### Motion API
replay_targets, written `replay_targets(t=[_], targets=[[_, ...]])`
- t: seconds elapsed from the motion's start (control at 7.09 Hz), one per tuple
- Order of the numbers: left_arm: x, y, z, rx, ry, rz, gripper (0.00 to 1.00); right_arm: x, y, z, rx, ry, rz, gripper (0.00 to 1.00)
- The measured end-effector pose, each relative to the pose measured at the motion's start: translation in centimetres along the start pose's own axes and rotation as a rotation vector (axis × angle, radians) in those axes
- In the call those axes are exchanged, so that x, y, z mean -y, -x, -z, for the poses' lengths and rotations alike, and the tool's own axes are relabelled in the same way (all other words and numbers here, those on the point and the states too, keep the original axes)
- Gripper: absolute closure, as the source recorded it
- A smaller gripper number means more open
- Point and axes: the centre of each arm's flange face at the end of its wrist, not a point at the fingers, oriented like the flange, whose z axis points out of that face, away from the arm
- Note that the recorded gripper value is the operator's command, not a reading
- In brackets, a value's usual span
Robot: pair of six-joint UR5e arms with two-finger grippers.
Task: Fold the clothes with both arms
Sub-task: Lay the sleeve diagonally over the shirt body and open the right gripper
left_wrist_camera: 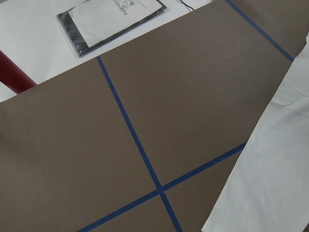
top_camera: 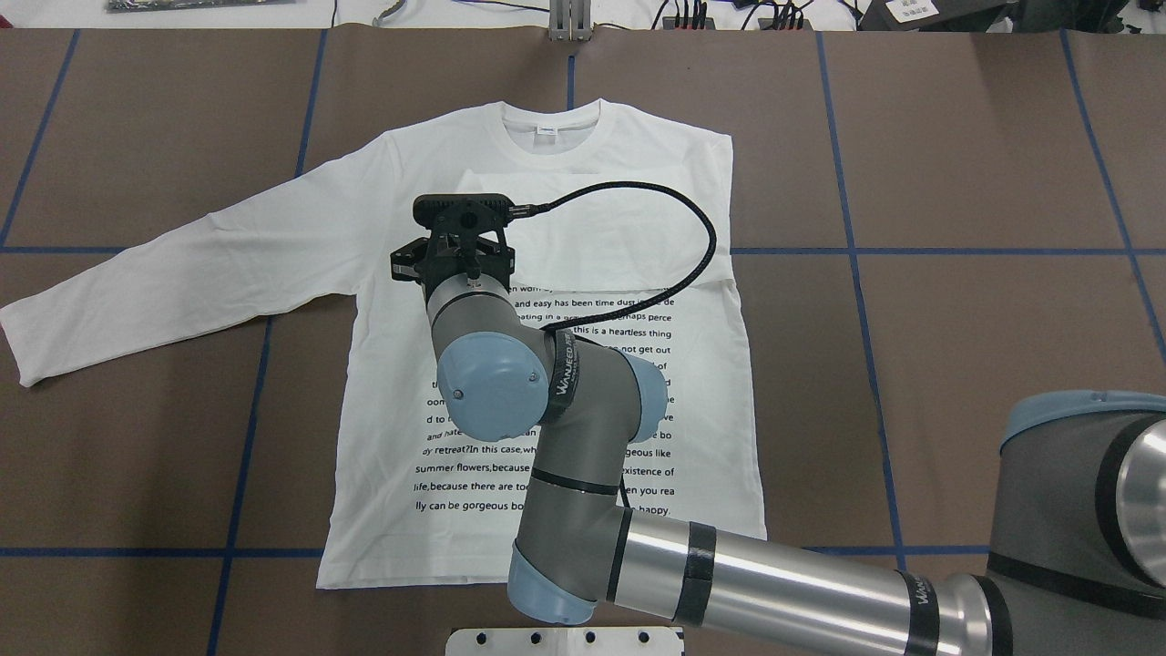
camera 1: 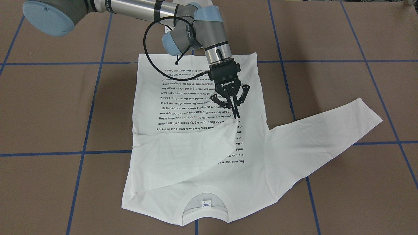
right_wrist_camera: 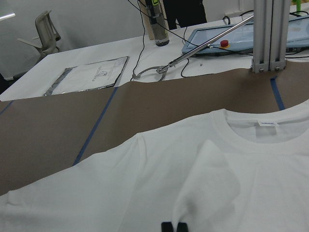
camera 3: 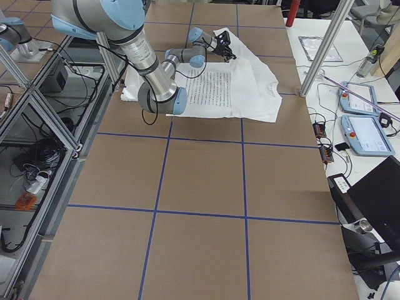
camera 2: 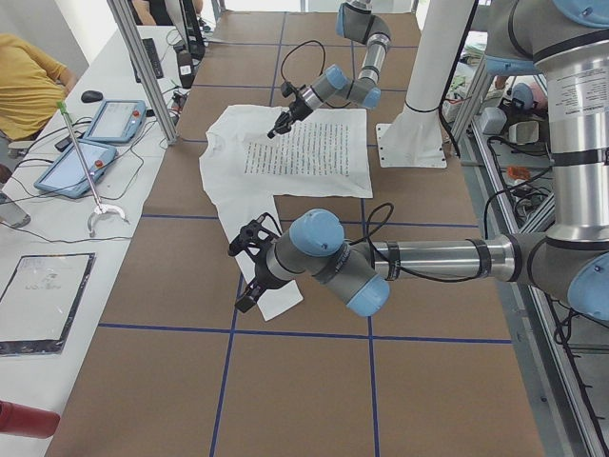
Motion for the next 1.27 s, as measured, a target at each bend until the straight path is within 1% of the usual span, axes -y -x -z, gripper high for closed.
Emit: replay_targets(t=[0.14, 0.42, 0.56, 0.71, 0.85, 0.99, 1.13, 1.27], targets=[[-0.3, 0.2, -0.2, -0.001, -0.004, -0.001, 0.00, -0.5, 0.5, 0.2, 0.005, 0.006, 0.001, 0.01], [-0.4, 0.3, -0.3, -0.002, -0.008, 0.009, 0.00, -0.9, 1.7, 0.7, 0.011, 0.016, -0.005, 0.00], [-0.4, 0.3, -0.3, -0.001, -0.009, 0.011, 0.00, -0.7, 2.6, 0.7, -0.010, 0.038, 0.006, 0.00], [-0.4, 0.3, -0.3, -0.001, -0.009, 0.011, 0.00, 0.0, 3.9, 0.6, -0.058, 0.083, 0.031, 0.00], [-0.4, 0.3, -0.3, -0.001, -0.010, 0.011, 0.00, 1.4, 4.8, 0.3, -0.125, 0.152, 0.044, 0.00], [-0.4, 0.3, -0.3, -0.001, -0.010, 0.012, 0.00, 4.0, 4.8, -0.3, -0.201, 0.245, 0.038, 0.00], [-0.2, 0.2, -0.2, -0.001, -0.012, 0.012, 0.00, 7.6, 3.7, -1.2, -0.265, 0.348, 0.012, 0.00], [0.0, 0.2, -0.2, -0.002, -0.015, 0.019, 0.00, 11.8, 1.5, -2.1, -0.298, 0.440, -0.030, 0.00]])
